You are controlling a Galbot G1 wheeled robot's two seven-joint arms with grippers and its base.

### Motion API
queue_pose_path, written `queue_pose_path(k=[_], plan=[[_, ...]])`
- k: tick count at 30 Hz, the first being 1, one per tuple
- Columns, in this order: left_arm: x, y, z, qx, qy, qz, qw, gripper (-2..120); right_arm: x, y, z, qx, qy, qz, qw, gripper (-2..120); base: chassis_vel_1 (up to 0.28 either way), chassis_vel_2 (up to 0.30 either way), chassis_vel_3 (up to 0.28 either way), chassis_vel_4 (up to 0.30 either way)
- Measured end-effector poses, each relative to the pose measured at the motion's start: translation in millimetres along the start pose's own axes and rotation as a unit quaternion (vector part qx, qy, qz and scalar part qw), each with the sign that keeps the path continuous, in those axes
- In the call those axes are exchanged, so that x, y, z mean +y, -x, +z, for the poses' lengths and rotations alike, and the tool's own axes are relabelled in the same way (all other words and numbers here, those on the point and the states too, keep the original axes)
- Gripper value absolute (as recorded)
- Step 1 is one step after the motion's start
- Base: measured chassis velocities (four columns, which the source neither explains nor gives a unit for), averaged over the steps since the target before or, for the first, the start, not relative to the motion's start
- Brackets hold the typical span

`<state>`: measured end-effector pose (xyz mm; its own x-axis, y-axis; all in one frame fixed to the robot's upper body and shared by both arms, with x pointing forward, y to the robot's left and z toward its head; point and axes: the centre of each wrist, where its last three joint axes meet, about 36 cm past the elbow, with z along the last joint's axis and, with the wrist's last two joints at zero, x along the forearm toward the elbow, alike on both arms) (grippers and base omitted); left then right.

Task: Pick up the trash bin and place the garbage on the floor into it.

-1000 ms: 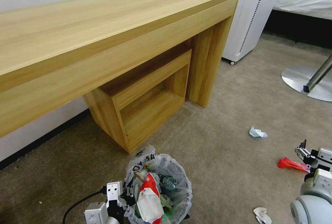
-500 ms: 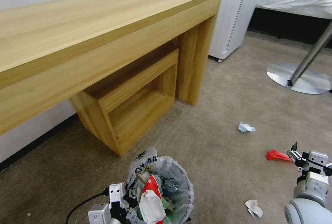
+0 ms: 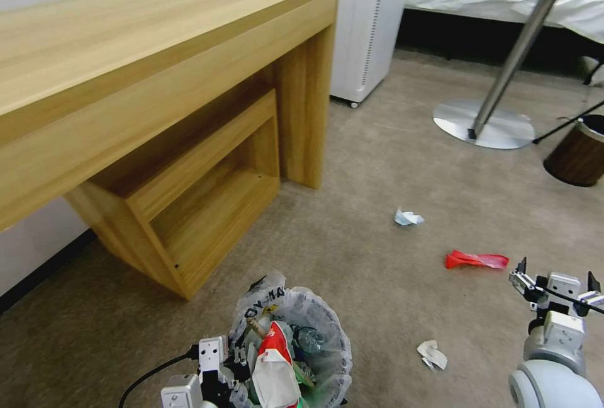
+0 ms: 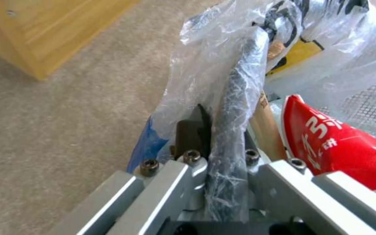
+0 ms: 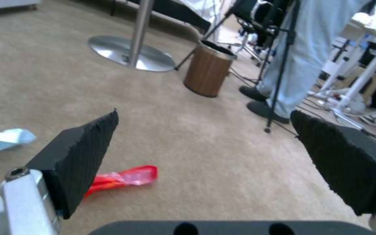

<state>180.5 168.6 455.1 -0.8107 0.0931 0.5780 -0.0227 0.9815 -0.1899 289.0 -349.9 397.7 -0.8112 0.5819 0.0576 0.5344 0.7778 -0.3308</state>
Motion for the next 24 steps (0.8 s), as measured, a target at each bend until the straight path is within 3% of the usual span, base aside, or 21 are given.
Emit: queue_pose_path(k=[5, 16, 19, 20, 23, 24], plan=[[-0.5, -1, 1.1, 0.002, -0.003, 0.000, 1.0000, 0, 0, -1, 1, -0.011, -0.005, -0.017, 1.000, 100, -0.034, -0.033, -0.039, -0.028], [0.7, -4, -0.4, 0.001, -0.004, -0.003, 1.0000, 0, 9, 4, 14, -0.054, -0.021, -0.116, 0.992, 100, 0.000, 0.000, 0.000, 0.000], [0.3, -4, -2.6, 0.000, -0.009, -0.001, 1.0000, 0, 6, 4, 22, -0.060, -0.022, -0.189, 0.980, 100, 0.000, 0.000, 0.000, 0.000], [0.3, -4, -2.6, 0.000, -0.009, -0.001, 1.0000, 0, 6, 4, 22, -0.060, -0.022, -0.189, 0.980, 100, 0.000, 0.000, 0.000, 0.000], [1.8, -2, -10.9, -0.006, -0.020, -0.001, 0.9998, 0, 6, 4, 35, -0.066, -0.038, -0.272, 0.959, 100, 0.000, 0.000, 0.000, 0.000], [1.8, -2, -10.9, -0.006, -0.020, -0.001, 0.9998, 0, 6, 4, 35, -0.066, -0.038, -0.272, 0.959, 100, 0.000, 0.000, 0.000, 0.000]])
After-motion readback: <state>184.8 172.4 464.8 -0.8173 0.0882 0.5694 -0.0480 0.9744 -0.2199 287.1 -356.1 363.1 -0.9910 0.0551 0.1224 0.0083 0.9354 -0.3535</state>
